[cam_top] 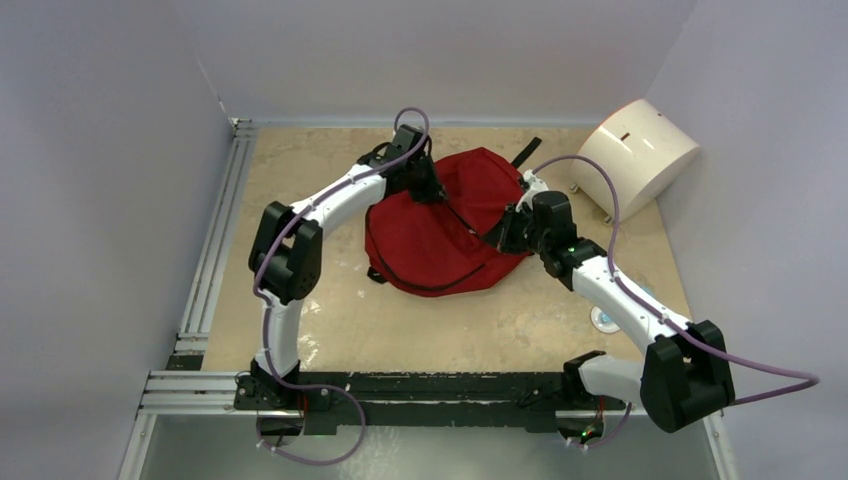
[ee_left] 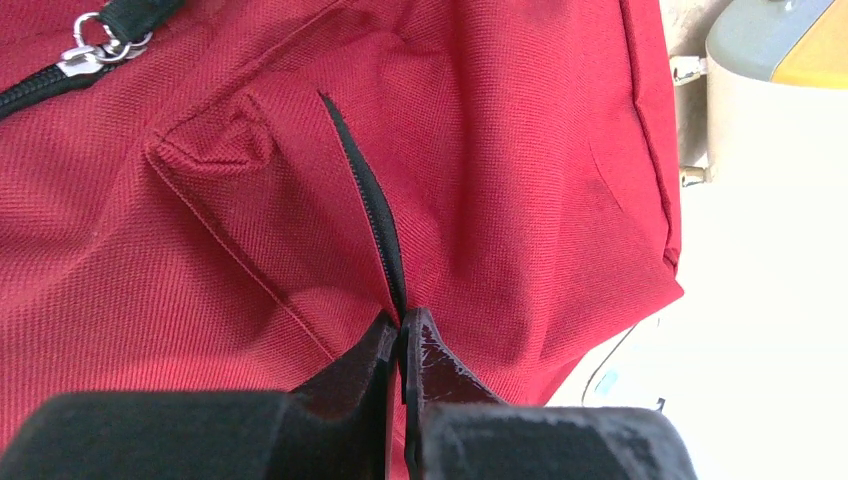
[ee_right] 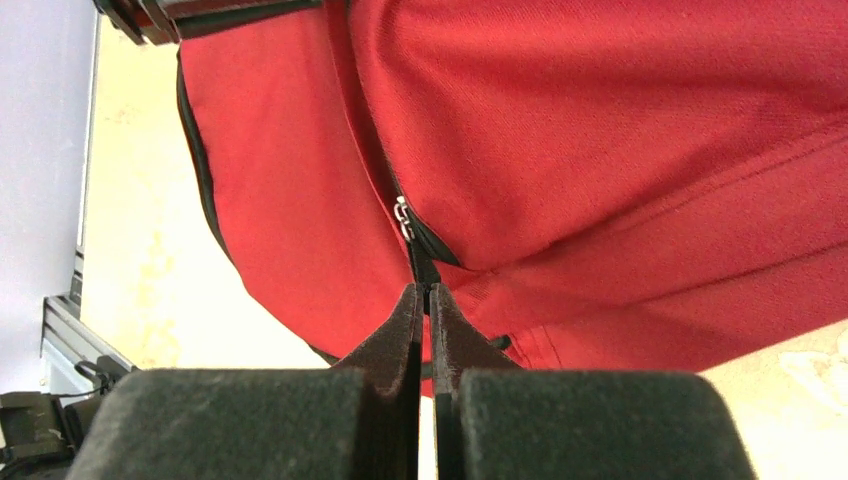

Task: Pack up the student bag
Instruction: Zip the student bag at the center of the board, then reset both arms

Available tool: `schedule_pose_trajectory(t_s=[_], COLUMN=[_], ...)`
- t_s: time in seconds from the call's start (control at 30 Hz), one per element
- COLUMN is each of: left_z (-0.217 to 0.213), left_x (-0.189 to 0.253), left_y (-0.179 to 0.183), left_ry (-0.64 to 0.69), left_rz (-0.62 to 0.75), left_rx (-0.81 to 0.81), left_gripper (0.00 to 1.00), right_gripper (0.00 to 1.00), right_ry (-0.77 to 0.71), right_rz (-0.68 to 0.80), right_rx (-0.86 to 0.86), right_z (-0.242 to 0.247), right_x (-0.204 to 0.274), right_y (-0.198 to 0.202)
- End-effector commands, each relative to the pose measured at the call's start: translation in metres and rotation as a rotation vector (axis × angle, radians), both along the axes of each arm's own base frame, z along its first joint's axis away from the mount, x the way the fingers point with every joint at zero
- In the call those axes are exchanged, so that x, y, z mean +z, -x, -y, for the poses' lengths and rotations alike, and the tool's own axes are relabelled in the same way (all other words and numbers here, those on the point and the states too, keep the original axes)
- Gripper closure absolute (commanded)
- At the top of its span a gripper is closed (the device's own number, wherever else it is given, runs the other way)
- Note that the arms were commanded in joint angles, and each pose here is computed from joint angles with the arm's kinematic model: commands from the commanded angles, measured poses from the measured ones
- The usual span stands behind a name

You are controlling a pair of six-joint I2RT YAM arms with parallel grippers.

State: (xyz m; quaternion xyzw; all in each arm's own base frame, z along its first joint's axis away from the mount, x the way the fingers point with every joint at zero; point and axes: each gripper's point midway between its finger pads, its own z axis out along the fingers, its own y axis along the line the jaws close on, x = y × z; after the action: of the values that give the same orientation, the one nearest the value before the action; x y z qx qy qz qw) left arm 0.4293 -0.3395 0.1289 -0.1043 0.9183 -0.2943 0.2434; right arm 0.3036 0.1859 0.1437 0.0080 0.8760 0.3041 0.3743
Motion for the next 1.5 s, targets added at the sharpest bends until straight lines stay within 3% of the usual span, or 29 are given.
schedule_pose_trajectory(t_s=[0.0, 0.5, 0.57, 0.63, 0.73, 0.9, 1.03, 1.2, 1.47], left_z=[-0.028, -0.039, -0.038, -0.037, -0.036, -0.046, -0.08, -0.141, -0.246], left_x=[0.03, 0.035, 0.037, 0.047, 0.071, 0.115, 0.13, 0.139, 0.1], left_y=[-0.044, -0.059, -0.056, -0.054, -0.047, -0.036, -0.028, -0.007, 0.051], left_ry=[0.004, 0.008, 0.006, 0.013, 0.04, 0.034, -0.066, -0.201, -0.323], left_rz=[0.121, 0.14, 0.142, 0.165, 0.239, 0.378, 0.461, 0.523, 0.374], left_rx=[0.072, 0.054, 0.032, 0.009, -0.043, -0.102, -0.08, 0.025, 0.298], left_gripper=[1.0, 1.0, 0.76, 0.62, 0.51, 0.4, 0.34, 0.29, 0.29], right_gripper=[1.0, 1.0, 1.0, 0.97, 0.75, 0.62, 0.51, 0.43, 0.4], right_ry=[0.026, 0.088, 0.075, 0.036, -0.008, -0.06, -0.087, -0.103, -0.172], right_rz=[-0.008, -0.042, -0.013, 0.041, 0.135, 0.302, 0.397, 0.475, 0.597], right_rx=[-0.015, -0.027, -0.022, -0.043, -0.105, -0.221, -0.274, -0.307, -0.387], right_z=[0.007, 0.015, 0.013, 0.012, 0.017, 0.032, 0.041, 0.049, 0.068], right_x=[0.002, -0.009, -0.003, 0.015, 0.046, 0.1, 0.129, 0.15, 0.181], right_y=[0.007, 0.009, 0.006, 0.003, -0.005, -0.016, -0.018, -0.017, -0.001])
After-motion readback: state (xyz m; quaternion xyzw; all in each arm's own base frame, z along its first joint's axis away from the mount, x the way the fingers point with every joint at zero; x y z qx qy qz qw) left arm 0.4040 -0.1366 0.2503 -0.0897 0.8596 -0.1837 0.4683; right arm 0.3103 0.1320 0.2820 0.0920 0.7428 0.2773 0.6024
